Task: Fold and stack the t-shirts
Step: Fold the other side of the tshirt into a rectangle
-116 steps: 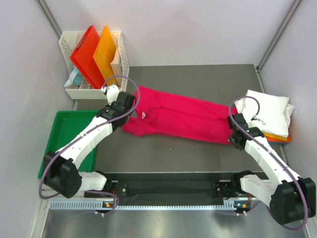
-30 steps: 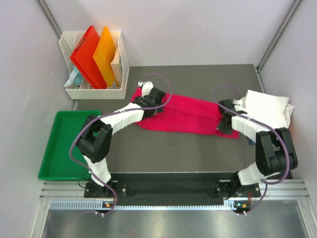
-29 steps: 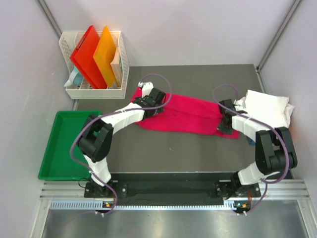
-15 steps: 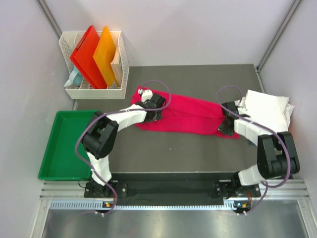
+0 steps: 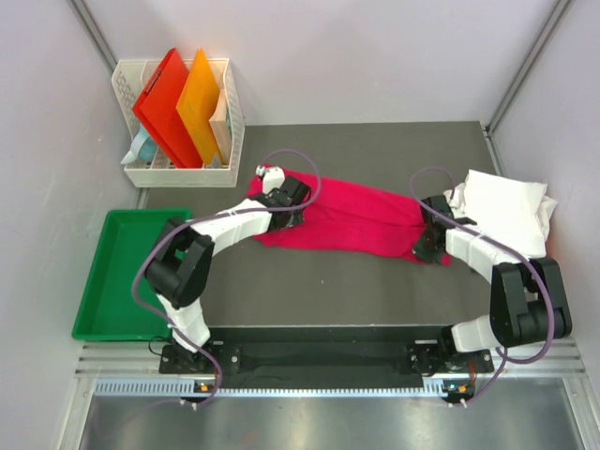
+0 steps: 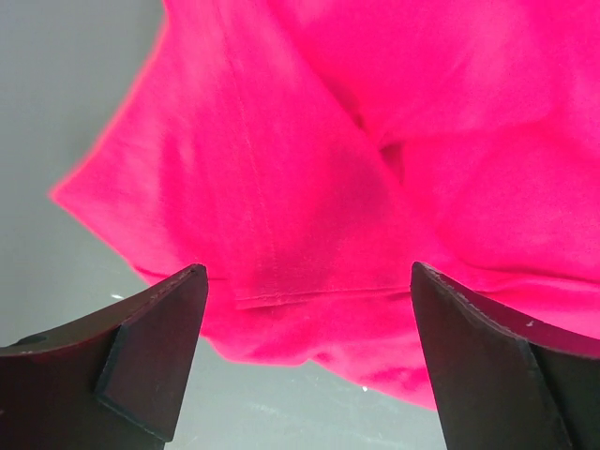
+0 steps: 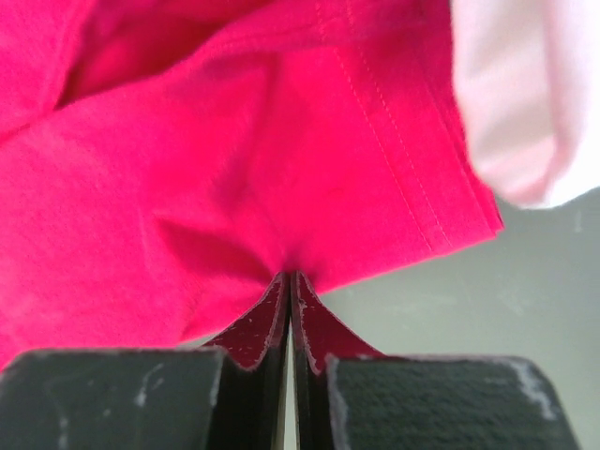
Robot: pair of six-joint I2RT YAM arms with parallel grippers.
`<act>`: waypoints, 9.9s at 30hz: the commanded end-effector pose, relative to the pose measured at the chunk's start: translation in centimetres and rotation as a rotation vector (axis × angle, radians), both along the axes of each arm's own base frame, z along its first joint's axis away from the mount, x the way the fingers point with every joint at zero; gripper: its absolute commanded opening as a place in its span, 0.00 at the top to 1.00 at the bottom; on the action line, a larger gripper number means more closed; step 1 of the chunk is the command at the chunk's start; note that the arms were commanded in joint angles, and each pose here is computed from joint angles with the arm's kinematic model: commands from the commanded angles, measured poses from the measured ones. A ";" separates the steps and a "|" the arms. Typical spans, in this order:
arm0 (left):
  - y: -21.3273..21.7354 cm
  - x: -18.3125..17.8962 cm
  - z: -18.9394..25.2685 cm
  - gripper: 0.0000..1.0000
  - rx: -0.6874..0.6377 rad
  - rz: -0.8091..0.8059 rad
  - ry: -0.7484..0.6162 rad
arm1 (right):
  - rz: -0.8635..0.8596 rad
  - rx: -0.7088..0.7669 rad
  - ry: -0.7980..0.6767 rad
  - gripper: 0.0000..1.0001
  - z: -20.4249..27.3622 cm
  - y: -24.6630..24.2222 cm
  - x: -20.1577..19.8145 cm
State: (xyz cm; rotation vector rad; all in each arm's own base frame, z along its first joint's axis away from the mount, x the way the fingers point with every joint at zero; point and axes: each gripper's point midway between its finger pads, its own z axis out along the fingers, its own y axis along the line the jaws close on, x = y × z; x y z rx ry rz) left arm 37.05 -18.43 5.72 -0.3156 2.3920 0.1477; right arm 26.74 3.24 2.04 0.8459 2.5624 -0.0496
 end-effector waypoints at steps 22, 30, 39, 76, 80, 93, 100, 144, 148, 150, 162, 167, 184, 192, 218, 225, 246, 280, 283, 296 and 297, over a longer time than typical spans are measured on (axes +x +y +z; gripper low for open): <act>4.9 3.2 0.9 0.30 -0.207 0.111 -0.100 | 0.433 -0.099 -0.241 0.84 9.9 8.7 3.5; 3.9 3.5 0.9 0.41 -0.253 0.094 -0.107 | 0.432 -0.118 -0.231 0.86 9.5 8.2 3.0; 3.9 2.9 -0.6 0.62 -0.250 0.090 -0.078 | 0.421 -0.108 -0.215 0.89 8.6 8.2 2.7; 3.7 4.0 4.5 1.00 -0.226 0.046 -0.188 | 0.413 -0.108 -0.192 0.93 7.3 8.1 2.2; 1.9 5.6 7.2 1.00 -0.211 -0.009 -0.245 | 0.417 -0.104 -0.187 0.94 7.1 8.3 2.2; -3.8 11.0 7.0 1.00 -0.188 -0.115 -0.254 | 0.421 -0.134 -0.171 0.94 6.9 7.7 1.7; -6.6 13.8 6.1 1.00 -0.192 -0.164 -0.253 | 0.421 -0.143 -0.165 0.94 6.9 7.3 1.4; -7.2 12.1 10.9 0.01 -0.174 -0.149 -0.415 | 0.432 -0.100 -0.168 0.94 5.9 7.8 0.1; -5.7 10.3 10.9 0.01 -0.187 -0.120 -0.415 | 0.445 -0.083 -0.177 0.94 5.8 8.7 0.5; -5.0 9.7 9.4 0.05 -0.175 -0.116 -0.369 | 0.453 -0.082 -0.173 0.95 5.8 9.1 0.5; -2.9 8.7 4.0 1.00 -0.173 0.011 -0.247 | 0.481 -0.076 -0.194 0.99 6.4 9.6 0.2; -0.3 7.5 3.9 1.00 -0.136 0.076 -0.226 | 0.561 0.026 -0.278 1.00 8.4 13.2 2.8; 4.1 4.9 -0.7 1.00 -0.230 0.151 -0.082 | 0.845 0.514 -0.438 0.92 13.6 32.2 15.8; 3.4 5.1 -1.2 1.00 -0.254 0.128 -0.072 | 1.007 0.632 -0.403 0.94 13.2 39.1 13.6; 3.2 4.7 -0.5 1.00 -0.271 0.121 -0.062 | 0.822 0.519 -0.238 1.00 2.6 36.6 18.9; 3.3 4.6 -0.1 1.00 -0.265 0.121 -0.068 | 0.797 0.539 -0.291 1.00 4.1 36.7 20.4; 4.3 3.4 -0.3 1.00 -0.246 0.118 -0.052 | 0.561 0.396 -0.295 1.00 2.1 28.3 25.4; 3.4 5.0 6.7 0.85 -0.320 0.028 -0.245 | 0.551 0.206 -0.445 0.65 14.0 20.2 21.0; 1.0 6.6 5.9 0.85 -0.348 -0.064 -0.205 | 0.451 0.086 -0.335 0.67 10.5 16.4 18.1; -5.0 10.7 0.1 0.93 -0.431 -0.186 -0.020 | 0.340 -0.068 -0.107 0.78 3.7 9.7 11.5; -4.9 10.8 -0.2 0.93 -0.421 -0.183 -0.019 | 0.326 -0.064 -0.086 0.79 3.1 9.2 11.5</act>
